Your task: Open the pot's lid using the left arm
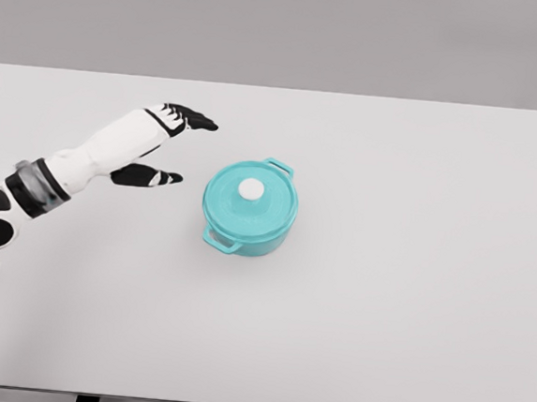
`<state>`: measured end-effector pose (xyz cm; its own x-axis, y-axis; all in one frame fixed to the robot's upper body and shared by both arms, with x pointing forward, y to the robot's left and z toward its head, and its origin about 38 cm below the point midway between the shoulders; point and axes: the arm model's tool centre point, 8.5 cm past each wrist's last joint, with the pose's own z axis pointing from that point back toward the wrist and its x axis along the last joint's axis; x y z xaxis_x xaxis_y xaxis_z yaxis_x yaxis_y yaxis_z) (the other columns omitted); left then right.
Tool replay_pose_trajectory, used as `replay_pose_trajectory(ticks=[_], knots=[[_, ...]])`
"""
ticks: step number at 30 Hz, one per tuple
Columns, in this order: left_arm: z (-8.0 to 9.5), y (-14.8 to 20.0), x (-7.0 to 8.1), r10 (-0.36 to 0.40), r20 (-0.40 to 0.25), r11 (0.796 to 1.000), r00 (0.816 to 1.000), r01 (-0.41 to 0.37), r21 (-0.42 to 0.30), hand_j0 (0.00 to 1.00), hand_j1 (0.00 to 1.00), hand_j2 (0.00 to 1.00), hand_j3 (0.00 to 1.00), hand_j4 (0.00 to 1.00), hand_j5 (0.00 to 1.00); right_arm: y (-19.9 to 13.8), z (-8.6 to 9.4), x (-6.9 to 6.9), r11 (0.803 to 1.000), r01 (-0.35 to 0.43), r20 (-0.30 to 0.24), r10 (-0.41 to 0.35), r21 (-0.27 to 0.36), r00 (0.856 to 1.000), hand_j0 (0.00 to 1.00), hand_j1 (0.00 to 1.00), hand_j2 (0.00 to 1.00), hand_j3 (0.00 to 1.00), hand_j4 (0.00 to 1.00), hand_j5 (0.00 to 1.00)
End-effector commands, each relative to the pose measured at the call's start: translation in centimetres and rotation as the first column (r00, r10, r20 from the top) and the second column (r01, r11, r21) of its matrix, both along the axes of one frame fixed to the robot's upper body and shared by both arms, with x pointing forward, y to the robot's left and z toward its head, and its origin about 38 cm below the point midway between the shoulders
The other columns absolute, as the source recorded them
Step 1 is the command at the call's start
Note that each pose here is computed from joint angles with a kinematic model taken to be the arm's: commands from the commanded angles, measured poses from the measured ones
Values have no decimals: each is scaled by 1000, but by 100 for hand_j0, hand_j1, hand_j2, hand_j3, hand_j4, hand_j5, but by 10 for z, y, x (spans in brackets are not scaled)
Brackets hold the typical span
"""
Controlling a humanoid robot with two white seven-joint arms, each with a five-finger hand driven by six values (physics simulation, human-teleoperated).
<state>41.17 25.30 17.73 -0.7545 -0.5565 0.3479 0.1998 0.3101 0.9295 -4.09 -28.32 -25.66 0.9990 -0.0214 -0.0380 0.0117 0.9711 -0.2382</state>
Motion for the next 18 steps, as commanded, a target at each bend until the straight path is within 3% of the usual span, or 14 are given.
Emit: replay_pose_trajectory(ticks=[1, 10, 12, 18], knots=[[2, -25, -7, -67, 8, 998, 998, 67, -15, 85, 85, 85, 85, 85, 85, 0, 0, 0, 1000, 0, 0, 0, 0, 1000, 100, 100, 100, 100, 100, 100], [-3, -52, -14, -131, -17, 988, 991, 130, -84, 79, 79, 79, 79, 79, 79, 0, 0, 0, 1000, 0, 0, 0, 0, 1000, 100, 100, 100, 100, 100, 100], [-3, -63, -21, -184, -45, 973, 982, 175, -151, 79, 79, 79, 79, 79, 79, 0, 0, 0, 1000, 0, 0, 0, 0, 1000, 100, 100, 100, 100, 100, 100], [-5, -67, -23, -201, -63, 965, 978, 186, -183, 79, 79, 79, 79, 79, 79, 0, 0, 0, 1000, 0, 0, 0, 0, 1000, 100, 100, 100, 100, 100, 100]])
